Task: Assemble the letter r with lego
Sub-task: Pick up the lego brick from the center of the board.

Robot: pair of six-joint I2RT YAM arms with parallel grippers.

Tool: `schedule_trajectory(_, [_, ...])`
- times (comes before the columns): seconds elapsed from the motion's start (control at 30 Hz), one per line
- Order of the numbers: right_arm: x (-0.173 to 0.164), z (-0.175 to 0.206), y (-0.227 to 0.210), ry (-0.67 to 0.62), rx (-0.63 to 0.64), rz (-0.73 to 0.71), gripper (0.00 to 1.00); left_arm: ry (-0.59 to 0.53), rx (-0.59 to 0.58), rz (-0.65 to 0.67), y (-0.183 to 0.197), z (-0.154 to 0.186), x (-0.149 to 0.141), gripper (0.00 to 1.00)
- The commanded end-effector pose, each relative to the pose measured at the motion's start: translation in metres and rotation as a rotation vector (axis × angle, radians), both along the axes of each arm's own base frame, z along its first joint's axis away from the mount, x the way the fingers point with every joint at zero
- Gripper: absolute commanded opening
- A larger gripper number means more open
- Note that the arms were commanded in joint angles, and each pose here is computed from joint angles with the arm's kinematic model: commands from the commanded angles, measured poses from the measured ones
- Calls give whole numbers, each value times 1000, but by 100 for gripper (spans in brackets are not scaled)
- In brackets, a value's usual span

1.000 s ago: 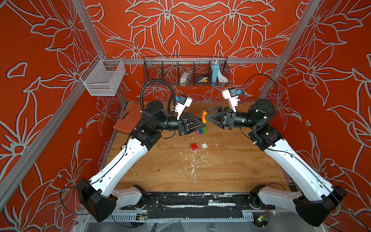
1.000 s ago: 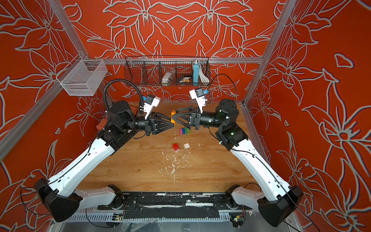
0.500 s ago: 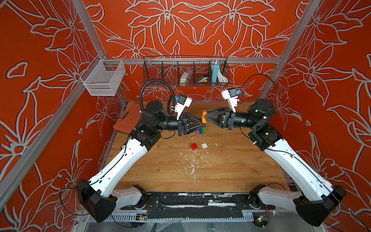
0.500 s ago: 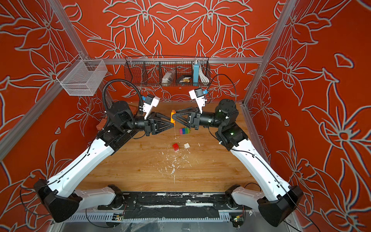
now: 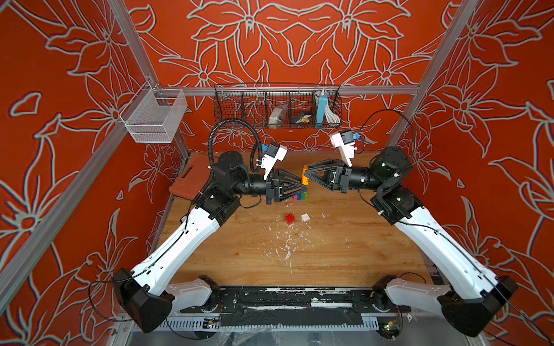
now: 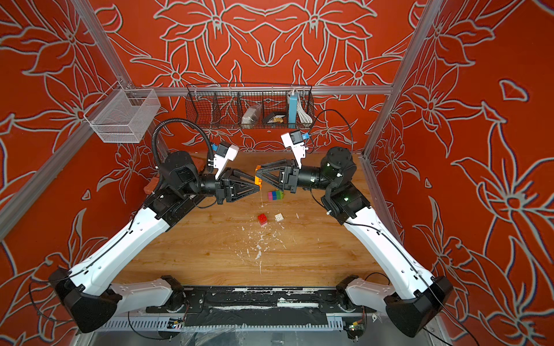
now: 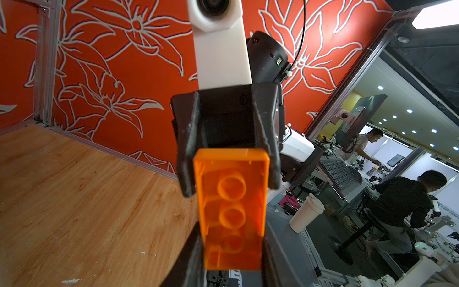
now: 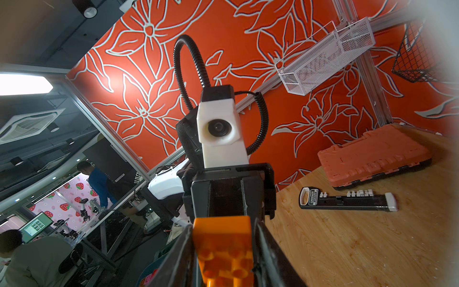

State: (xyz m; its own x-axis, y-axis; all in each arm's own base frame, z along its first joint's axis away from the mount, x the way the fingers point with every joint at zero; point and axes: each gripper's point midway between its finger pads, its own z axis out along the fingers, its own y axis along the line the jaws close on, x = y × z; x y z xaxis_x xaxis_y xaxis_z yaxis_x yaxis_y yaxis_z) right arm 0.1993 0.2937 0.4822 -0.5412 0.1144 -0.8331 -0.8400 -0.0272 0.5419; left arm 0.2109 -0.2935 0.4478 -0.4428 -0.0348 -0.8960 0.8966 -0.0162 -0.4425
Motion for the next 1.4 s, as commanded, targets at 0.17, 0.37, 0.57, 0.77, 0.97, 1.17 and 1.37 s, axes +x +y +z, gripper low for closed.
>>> schedule_trajectory(0.17, [-5,13,-1,-29,20,3,25,-53,-16,-30,1,7,-13,0])
schedule_trajectory(0.37, [-5,11,-2,-37,14,-7,13,-51,-12,-30,1,6,-13,0])
schedule_trajectory(0.57, [9,-14,-9,-75,-125,-140,0,47,52,63,0,-10,6,86])
schedule_trajectory(0.77, [58,-114,-40,-65,-591,-421,0,162,276,321,17,-74,40,99])
schedule_trajectory(0.97, [84,-236,-80,75,-1084,-498,0,302,490,588,55,-149,70,99])
schedule_trajectory(1.17, [89,-313,-89,263,-1274,-490,0,534,457,662,78,-194,92,99])
schedule_trajectory(1.37, [95,-359,-88,387,-1366,-487,0,674,483,730,95,-235,104,99])
